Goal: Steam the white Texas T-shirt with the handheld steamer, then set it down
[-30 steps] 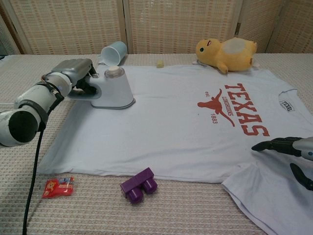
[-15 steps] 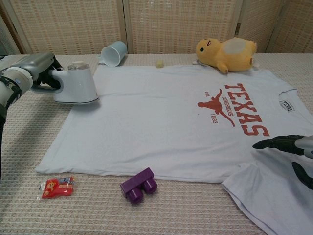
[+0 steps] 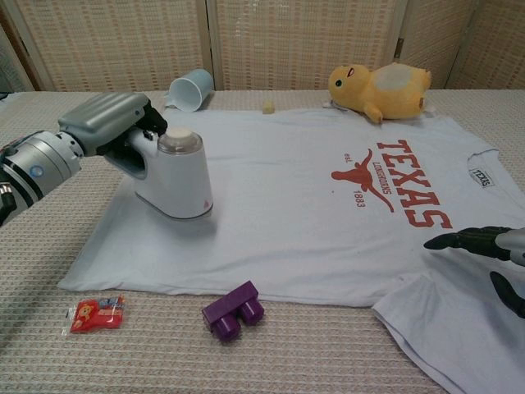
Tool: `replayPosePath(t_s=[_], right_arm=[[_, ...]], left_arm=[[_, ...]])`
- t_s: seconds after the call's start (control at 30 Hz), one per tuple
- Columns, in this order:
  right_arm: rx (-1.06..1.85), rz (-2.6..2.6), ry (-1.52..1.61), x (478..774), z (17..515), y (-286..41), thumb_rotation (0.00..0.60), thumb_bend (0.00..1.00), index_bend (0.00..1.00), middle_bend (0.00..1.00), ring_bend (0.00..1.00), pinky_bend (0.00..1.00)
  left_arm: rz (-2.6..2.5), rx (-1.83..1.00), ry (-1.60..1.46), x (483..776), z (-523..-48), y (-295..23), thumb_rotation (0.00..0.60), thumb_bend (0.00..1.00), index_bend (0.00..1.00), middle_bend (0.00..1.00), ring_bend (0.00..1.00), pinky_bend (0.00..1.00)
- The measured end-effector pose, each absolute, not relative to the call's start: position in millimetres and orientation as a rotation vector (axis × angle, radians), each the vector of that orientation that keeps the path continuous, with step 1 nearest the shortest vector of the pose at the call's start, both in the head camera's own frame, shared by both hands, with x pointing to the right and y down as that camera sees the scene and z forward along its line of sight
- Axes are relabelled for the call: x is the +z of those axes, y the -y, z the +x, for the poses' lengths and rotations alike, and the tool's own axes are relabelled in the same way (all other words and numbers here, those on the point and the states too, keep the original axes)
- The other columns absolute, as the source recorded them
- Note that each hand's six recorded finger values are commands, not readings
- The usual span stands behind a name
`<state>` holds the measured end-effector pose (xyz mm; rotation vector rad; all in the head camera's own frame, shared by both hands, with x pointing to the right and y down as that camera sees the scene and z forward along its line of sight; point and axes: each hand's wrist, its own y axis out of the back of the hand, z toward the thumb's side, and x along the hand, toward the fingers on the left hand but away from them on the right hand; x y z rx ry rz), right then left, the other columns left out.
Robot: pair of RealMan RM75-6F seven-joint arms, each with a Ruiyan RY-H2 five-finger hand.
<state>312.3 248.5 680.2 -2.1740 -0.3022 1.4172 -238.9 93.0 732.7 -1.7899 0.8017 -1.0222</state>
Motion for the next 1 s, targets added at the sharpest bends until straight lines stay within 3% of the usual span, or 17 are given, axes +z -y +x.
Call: replayPosePath(t_s=[0.37,1.0], right_arm=[[1.425,-2.176,0.316,680.5,315.2,-247.9,0.374,0.88,0.0,0.05,0.0,0.03],[1.412,-2.182,0.326,680.3,314.0,-246.4,0.374,0.88,0.0,0.05,0.0,0.03]], left_arm=[[-1.733,-0.977,-0.684,745.0,-206.7,-115.9,0.6,0.35,0.84,0.9,0.73,0.75],[-1.624,-1.189,-0.715,763.1,-284.1,-107.6,0.6,0.32,0.85,0.88,0.72,0.75]])
